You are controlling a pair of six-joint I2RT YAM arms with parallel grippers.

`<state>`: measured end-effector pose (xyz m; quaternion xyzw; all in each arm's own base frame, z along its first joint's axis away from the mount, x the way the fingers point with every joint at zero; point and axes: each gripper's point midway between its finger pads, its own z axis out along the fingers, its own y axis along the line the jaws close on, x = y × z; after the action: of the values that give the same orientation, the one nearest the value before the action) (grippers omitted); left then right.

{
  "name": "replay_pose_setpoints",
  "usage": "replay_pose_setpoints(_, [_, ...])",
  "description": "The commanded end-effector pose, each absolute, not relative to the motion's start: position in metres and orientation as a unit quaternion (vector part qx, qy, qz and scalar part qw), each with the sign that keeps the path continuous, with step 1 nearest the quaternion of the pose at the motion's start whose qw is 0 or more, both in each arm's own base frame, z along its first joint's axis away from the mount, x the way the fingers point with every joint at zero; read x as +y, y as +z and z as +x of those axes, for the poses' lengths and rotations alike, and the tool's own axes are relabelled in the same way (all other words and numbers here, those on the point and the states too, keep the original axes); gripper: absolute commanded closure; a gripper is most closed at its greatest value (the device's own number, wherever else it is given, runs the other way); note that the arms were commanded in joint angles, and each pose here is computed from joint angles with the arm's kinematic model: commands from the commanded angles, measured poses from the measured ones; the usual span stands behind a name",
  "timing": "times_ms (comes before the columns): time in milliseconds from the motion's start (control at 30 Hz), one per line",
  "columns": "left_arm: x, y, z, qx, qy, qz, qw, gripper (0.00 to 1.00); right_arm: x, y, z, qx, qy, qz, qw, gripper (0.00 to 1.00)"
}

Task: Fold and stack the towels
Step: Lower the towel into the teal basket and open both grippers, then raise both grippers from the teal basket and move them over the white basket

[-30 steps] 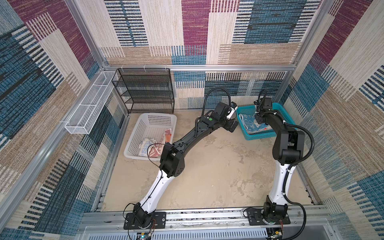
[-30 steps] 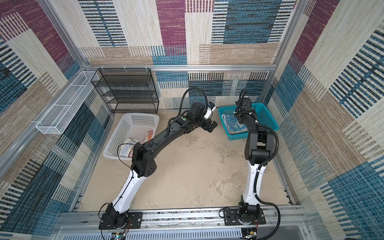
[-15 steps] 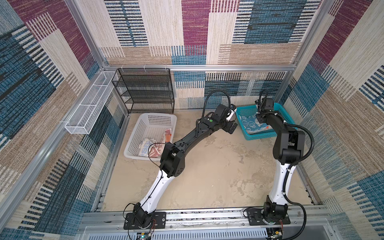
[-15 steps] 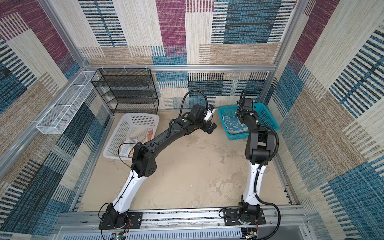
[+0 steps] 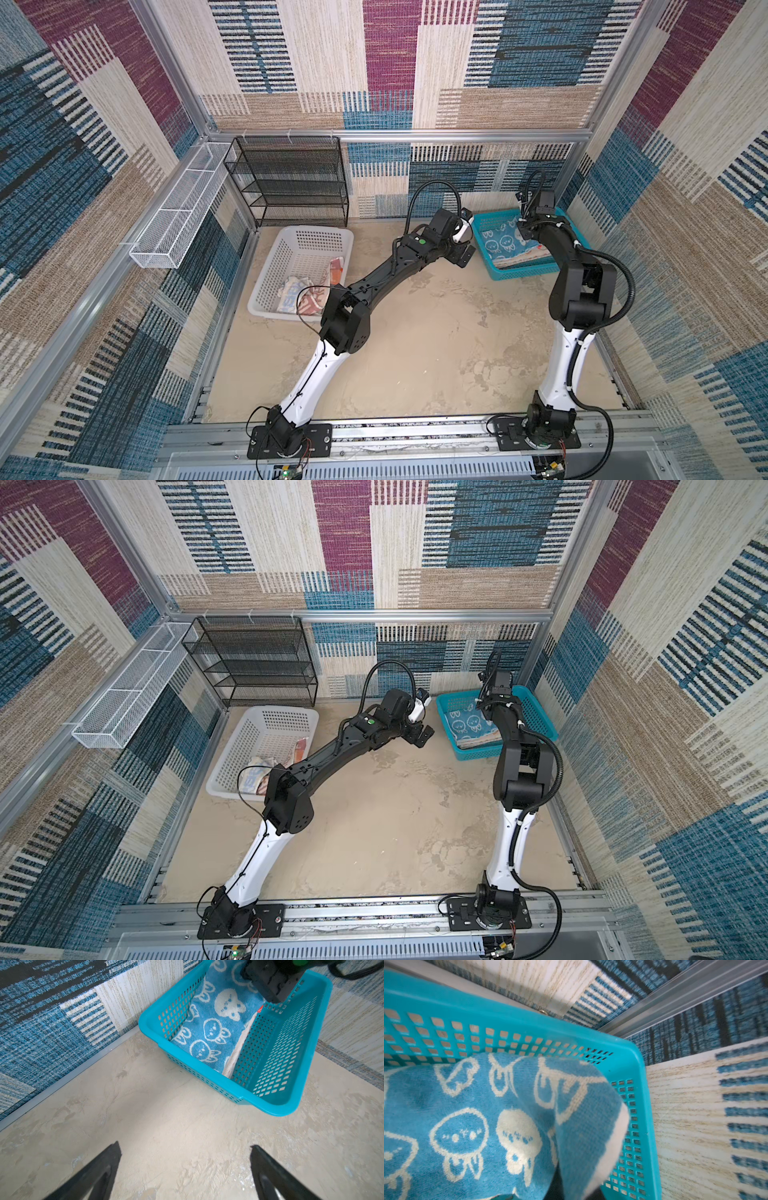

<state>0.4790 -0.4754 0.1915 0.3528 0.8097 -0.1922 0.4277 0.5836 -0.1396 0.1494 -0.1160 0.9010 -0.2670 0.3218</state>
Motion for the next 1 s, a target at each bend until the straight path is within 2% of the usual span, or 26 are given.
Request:
replay_pose_setpoints(0, [-0.474, 0.189, 0.481, 0.81, -0.186, 0.351, 0.43, 0.01, -0.139, 0.136, 0.581, 0.907, -0.259, -0.11, 0.314, 1.0])
replay_pose_setpoints(400, [-0.476, 0.178, 0.481, 0.815, -0.184, 0.352, 0.422, 0.01, -0.168, 0.119, 0.586, 0.909, -0.274, -0.088, 0.302, 1.0])
replay_pose_setpoints(467, [-0.475, 0.176, 0.481, 0.817, -0.182, 0.353, 0.419, 0.01, -0.172, 0.118, 0.589, 0.908, -0.279, -0.079, 0.302, 0.83])
replay_pose_setpoints(533, [-0.473, 0.173, 0.481, 0.818, -0.178, 0.354, 0.416, 0.01, -0.175, 0.123, 0.592, 0.906, -0.282, -0.06, 0.308, 0.55])
replay_pose_setpoints(600, [-0.471, 0.171, 0.481, 0.82, -0.174, 0.354, 0.415, 0.01, -0.175, 0.13, 0.595, 0.904, -0.279, -0.044, 0.32, 0.32])
replay_pose_setpoints(667, [-0.469, 0.17, 0.48, 0.821, -0.169, 0.355, 0.413, 0.01, -0.173, 0.136, 0.596, 0.905, -0.266, -0.031, 0.329, 0.12])
replay_pose_setpoints(700, [-0.468, 0.172, 0.48, 0.821, -0.168, 0.355, 0.414, 0.01, -0.172, 0.14, 0.597, 0.905, -0.261, -0.025, 0.334, 0.06])
replay_pose_setpoints(733, [-0.467, 0.173, 0.479, 0.821, -0.166, 0.356, 0.414, 0.01, -0.17, 0.144, 0.596, 0.906, -0.256, -0.019, 0.337, 0.0])
replay_pose_setpoints(967, [-0.458, 0.196, 0.471, 0.82, -0.166, 0.348, 0.422, 0.01, -0.163, 0.184, 0.581, 0.901, -0.215, 0.056, 0.374, 0.01])
